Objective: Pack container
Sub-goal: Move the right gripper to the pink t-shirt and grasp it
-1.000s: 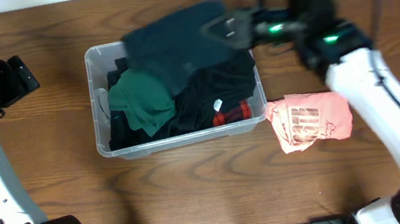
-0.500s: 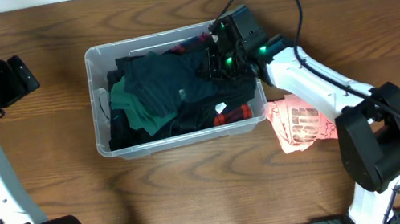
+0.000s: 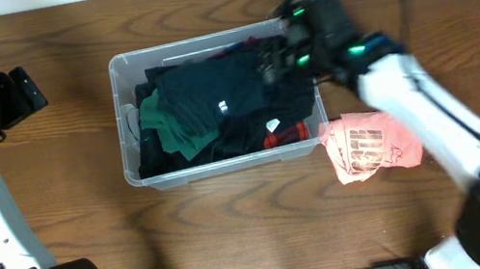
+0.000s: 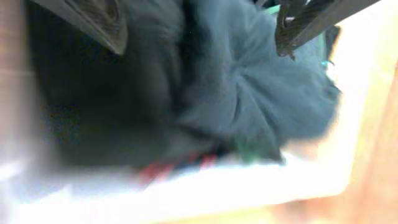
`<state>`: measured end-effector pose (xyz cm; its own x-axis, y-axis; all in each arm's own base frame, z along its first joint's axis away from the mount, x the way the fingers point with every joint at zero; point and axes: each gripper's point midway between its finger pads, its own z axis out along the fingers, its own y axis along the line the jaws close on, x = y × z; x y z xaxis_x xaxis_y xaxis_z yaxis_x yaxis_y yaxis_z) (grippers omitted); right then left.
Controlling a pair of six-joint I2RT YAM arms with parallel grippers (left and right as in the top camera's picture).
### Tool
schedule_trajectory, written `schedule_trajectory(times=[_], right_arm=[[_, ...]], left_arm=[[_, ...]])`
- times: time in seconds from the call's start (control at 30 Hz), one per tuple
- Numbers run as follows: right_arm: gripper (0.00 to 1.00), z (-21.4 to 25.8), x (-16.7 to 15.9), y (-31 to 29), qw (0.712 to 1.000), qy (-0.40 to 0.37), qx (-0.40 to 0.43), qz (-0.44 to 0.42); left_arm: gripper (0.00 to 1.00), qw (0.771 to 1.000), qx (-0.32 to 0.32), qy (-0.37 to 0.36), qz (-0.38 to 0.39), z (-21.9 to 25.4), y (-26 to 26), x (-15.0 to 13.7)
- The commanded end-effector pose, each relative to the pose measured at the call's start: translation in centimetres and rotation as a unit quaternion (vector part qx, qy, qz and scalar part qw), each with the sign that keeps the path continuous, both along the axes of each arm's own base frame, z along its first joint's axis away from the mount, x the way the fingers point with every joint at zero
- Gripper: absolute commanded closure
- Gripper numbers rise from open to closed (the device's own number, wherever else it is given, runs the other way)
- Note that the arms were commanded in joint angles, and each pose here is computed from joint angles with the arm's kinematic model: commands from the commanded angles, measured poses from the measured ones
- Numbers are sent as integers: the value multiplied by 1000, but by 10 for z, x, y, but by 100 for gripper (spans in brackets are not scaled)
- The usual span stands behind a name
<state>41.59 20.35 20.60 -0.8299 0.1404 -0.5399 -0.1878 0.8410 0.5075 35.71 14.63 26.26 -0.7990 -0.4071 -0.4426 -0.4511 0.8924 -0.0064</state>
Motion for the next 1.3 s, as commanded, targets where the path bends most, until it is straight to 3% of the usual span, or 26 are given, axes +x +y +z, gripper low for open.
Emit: schedule_trajectory(times=[0.0,0.1,0.23,0.37,0.5,0.77,0.97,1.27], right_arm=[[21,62,-1,-65,995,-82,-19,-55],[17,83,-13,-125,989,-94,-37,-111],[13,73,-28,-200,980,-68,-85,-166],[9,28,-48,-265,971,23,-115,-208],[8,-27,-64,-293,967,124,-109,-196],[9,-125,-78,-294,943,287,-67,-154],[15,-173,-82,-271,941,331,-12,-77],[13,-197,-94,-246,936,352,-9,-20]], left_arm=[[2,1000,6,1,-1,2,1,-4],[2,1000,6,1,-1,2,1,-4],[2,1000,6,1,-1,2,1,-4],[2,1000,6,1,-1,2,1,-4],[2,1000,6,1,-1,2,1,-4],[2,1000,6,1,-1,2,1,-4],[2,1000,6,1,-1,2,1,-4],[2,1000,6,1,-1,2,1,-4]])
